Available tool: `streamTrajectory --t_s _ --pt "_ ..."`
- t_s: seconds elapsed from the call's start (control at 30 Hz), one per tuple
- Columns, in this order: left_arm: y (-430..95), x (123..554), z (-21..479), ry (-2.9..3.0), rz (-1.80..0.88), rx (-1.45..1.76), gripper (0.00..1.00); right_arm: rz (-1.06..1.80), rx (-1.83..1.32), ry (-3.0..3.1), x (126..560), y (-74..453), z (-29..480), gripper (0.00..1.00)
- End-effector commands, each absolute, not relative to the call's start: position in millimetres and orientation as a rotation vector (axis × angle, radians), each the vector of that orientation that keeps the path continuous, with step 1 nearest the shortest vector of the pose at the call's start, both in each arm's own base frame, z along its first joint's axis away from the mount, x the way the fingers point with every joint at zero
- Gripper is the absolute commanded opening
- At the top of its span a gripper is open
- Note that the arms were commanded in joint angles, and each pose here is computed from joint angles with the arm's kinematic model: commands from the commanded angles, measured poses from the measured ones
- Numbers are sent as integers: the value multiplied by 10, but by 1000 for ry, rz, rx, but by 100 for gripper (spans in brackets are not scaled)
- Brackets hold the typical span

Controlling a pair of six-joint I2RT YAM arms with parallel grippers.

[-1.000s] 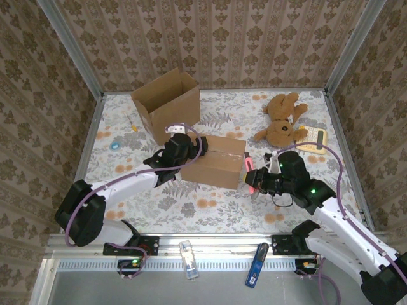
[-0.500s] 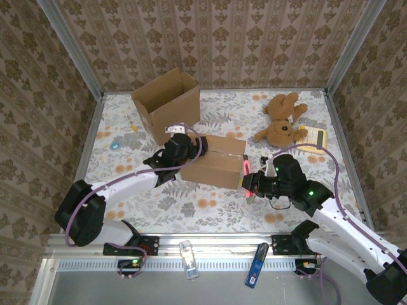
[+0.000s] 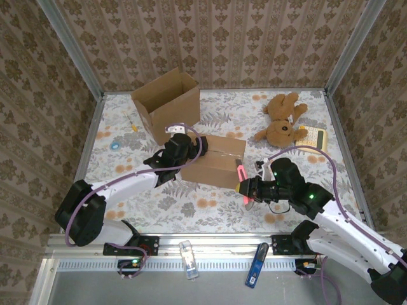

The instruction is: Unpack the express box

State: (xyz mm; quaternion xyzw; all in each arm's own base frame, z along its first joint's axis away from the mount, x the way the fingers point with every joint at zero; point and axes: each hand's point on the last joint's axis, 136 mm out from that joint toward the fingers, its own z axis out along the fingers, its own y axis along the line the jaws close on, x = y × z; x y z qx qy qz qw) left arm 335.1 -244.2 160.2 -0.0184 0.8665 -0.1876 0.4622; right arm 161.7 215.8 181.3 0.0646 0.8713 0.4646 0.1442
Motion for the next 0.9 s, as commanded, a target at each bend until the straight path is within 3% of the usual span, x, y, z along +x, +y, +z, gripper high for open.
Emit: streamTrajectory --t_s 0.0,0.33,0.87 --pt "-2023 2908 596 2456 -163 46 98 1359 160 2527 1535 2162 1776 0" --pt "-2031 2913 589 2457 -166 50 98 1183 129 2557 1523 1892 1857 0" --pt "-2028 2908 613 2450 -175 52 98 1253 44 2531 1782 1903 1899 0"
